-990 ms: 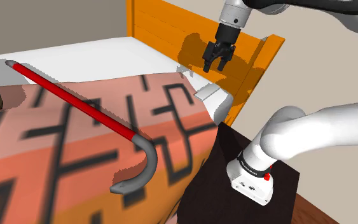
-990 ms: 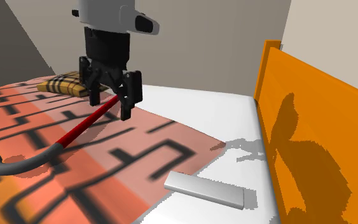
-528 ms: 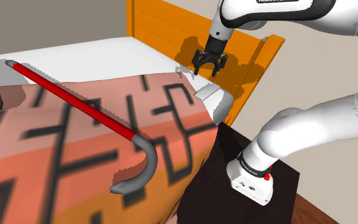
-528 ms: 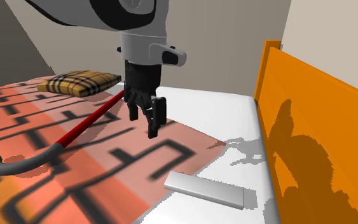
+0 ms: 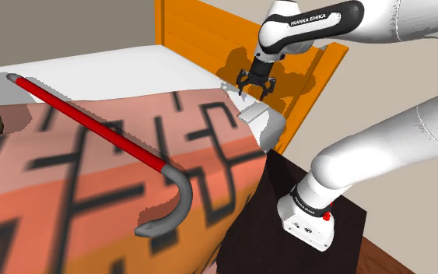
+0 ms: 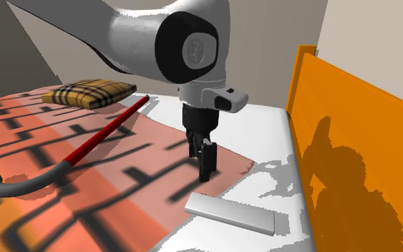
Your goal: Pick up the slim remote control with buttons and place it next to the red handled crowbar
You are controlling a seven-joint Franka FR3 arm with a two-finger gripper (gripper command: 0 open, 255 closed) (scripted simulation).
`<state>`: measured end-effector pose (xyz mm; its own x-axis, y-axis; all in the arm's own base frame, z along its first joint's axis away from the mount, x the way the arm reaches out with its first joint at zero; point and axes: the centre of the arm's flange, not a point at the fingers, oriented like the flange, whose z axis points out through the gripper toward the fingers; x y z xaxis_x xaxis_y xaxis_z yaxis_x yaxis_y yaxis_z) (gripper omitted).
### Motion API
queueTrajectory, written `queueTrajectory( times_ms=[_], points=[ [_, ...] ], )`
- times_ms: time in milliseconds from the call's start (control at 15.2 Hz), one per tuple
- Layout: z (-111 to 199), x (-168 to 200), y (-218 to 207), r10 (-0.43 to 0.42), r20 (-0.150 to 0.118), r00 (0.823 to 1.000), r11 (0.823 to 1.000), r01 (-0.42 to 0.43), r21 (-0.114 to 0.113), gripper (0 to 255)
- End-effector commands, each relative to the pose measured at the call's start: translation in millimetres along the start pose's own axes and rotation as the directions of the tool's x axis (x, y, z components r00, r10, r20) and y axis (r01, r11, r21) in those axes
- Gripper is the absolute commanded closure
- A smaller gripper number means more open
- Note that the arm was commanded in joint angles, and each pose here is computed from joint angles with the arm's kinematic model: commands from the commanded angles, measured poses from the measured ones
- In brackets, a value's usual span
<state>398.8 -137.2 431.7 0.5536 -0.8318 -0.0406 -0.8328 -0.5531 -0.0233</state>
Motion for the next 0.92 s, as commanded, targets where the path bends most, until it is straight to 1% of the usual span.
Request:
queueTrajectory(
  times_ms=[0,66,198,396,858],
  points=[
    [15.4,18.1,12.6,0.108,-0.014,0.994,0.994,-0.108,-0.008,0],
    [22.8,26.0,18.3,0.16,-0.021,0.987,0.987,-0.16,-0.011,0],
    [37.2,41.1,31.1,0.261,-0.035,0.965,0.965,-0.262,-0.017,0],
    [57.5,60.6,52.4,0.401,-0.055,0.914,0.915,-0.403,-0.023,0],
    [94.4,62.2,54.0,0.401,-0.055,0.914,0.915,-0.403,-0.023,0]
  ],
)
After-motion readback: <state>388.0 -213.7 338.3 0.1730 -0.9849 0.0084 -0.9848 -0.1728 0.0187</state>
